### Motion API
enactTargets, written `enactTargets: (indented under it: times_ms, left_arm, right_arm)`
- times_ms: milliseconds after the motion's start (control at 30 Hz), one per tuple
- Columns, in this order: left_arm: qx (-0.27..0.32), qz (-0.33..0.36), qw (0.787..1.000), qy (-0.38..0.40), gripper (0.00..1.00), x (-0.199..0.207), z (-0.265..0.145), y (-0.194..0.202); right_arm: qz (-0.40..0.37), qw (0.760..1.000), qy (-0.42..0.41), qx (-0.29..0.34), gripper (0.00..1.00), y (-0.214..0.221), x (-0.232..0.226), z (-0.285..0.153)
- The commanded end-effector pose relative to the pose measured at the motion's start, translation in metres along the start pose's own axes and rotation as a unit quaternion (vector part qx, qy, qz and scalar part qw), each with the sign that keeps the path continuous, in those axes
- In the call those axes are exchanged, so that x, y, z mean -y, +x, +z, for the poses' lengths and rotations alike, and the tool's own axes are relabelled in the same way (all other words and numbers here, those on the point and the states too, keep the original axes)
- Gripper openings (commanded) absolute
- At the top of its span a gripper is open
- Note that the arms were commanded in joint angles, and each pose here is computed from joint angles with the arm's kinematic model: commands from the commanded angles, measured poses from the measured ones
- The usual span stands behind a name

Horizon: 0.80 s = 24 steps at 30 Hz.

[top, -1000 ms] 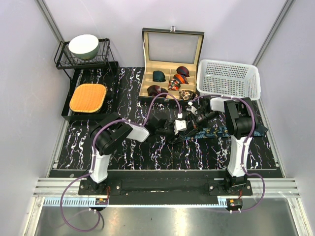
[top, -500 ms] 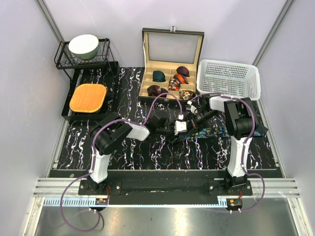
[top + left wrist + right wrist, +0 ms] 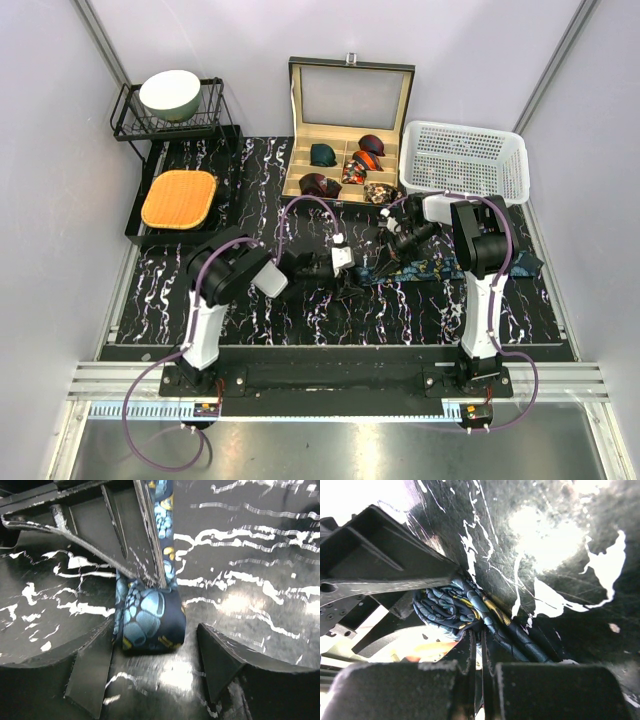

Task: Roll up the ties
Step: Roll the tie at the center of the board.

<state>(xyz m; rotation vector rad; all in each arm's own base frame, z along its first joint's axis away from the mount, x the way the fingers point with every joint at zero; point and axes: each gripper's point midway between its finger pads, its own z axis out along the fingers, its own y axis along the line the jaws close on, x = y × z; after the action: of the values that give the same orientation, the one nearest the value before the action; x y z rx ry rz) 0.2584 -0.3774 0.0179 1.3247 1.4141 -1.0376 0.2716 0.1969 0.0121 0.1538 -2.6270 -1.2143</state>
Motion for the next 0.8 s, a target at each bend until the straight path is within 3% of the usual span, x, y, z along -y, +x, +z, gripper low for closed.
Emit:
enactTargets:
  times_ms: [0, 100, 267, 367, 500, 567, 667, 767]
  left_arm:
    - [0.034, -0.032, 0.999, 0.009, 0.67, 0.002, 0.011, 0.004]
    - [0.028, -0.051, 0.998, 0.006, 0.63, -0.001, 0.015, 0.009]
    - [0.007, -0.045, 0.999, 0.001, 0.4, -0.006, 0.016, 0.007]
    - [-0.041, -0.035, 0.998, -0.008, 0.27, -0.01, 0.012, 0.016]
    - [-0.167, -0.06, 0.984, -0.025, 0.12, -0.008, -0.002, 0.047]
    - [-0.198, -0.036, 0.979, -0.024, 0.03, -0.01, -0.008, 0.046]
    - [-0.261, -0.039, 0.964, -0.012, 0.0, -0.001, -0.022, 0.059]
    - [-0.32, -0.052, 0.946, 0.002, 0.0, 0.007, -0.031, 0.068]
  right_arm:
    - [-0.028, 0.994, 0.105, 0.013, 0.0, -0.015, 0.054, 0.012]
    - [-0.03, 0.994, 0.105, 0.014, 0.0, -0.015, 0.056, 0.013]
    - [-0.021, 0.994, 0.104, 0.003, 0.0, -0.011, 0.06, 0.018]
    - [-0.02, 0.995, 0.102, 0.004, 0.0, -0.013, 0.059, 0.017]
    - [-0.02, 0.995, 0.1, 0.008, 0.01, -0.018, 0.055, 0.016]
    - [-0.021, 0.995, 0.097, 0.01, 0.04, -0.019, 0.051, 0.014]
    - [-0.021, 0.995, 0.096, 0.017, 0.07, -0.022, 0.047, 0.011]
    - [-0.023, 0.995, 0.095, 0.021, 0.19, -0.022, 0.04, 0.006]
